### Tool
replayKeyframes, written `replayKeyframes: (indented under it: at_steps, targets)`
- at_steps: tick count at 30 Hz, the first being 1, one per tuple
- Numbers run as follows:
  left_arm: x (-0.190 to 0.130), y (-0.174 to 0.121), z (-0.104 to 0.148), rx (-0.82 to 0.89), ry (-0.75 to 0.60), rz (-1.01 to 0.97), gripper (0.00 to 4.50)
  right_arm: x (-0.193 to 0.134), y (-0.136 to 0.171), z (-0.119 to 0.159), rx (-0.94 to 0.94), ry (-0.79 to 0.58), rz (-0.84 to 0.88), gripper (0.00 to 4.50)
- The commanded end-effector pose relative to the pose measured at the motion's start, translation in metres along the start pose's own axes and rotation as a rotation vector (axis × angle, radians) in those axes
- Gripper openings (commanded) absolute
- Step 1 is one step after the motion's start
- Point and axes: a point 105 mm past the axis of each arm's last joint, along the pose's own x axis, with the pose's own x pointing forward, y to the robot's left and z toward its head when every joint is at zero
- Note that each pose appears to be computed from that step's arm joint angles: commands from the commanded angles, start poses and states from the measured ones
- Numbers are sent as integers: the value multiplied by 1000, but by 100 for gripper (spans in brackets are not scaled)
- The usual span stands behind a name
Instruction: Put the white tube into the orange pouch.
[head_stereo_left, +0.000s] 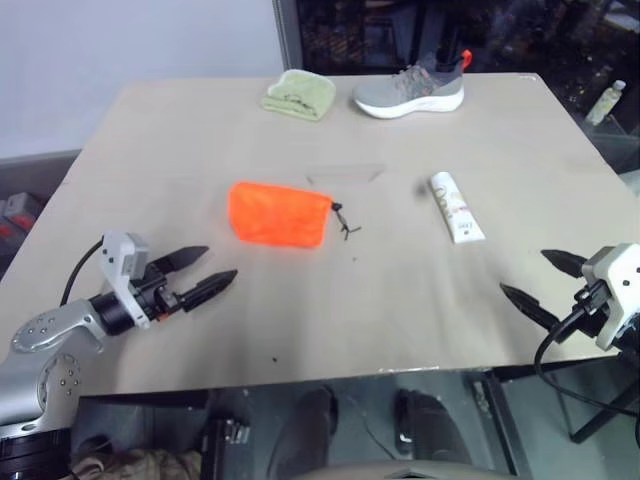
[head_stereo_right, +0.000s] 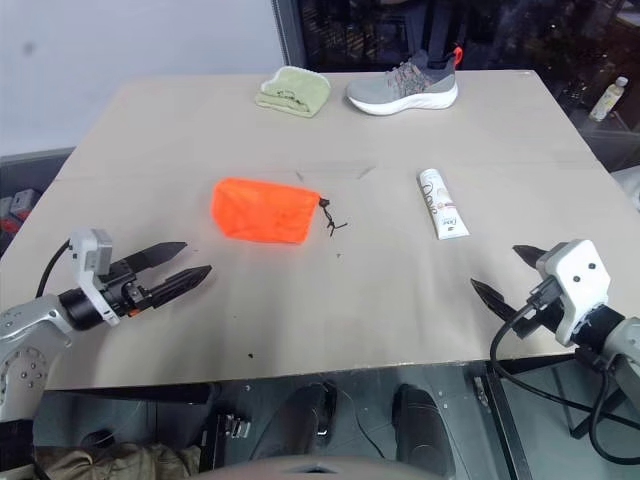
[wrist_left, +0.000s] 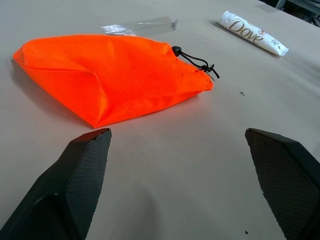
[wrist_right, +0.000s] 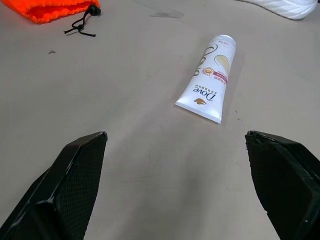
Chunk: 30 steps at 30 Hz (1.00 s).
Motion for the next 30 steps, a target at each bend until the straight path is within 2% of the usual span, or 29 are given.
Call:
replayKeyframes:
  at_steps: [1, 11, 19, 24, 27, 29, 30]
  targets:
    - [1, -1, 10, 20, -36, -12, 446, -2, 2, 9, -29, -37, -7, 450]
    - [10, -9, 11, 41, -48, -20, 446, 3, 2, 11, -13, -78, -11, 450]
    - [24, -16, 24, 21, -102, 33, 446, 10, 1, 24, 45, -155, -24, 450]
    - [34, -8, 29, -5, -58, 127, 446, 19, -9, 38, 110, -223, -96, 450]
    - [42, -10, 42, -29, -64, 148, 446, 30, 4, 45, 69, -215, -42, 450]
    - [46, -11, 44, 132, -27, 202, 446, 36, 27, 44, -80, -172, 80, 450]
    - [48, -12, 42, 322, 26, 227, 446, 39, 39, 45, -89, -174, 136, 450]
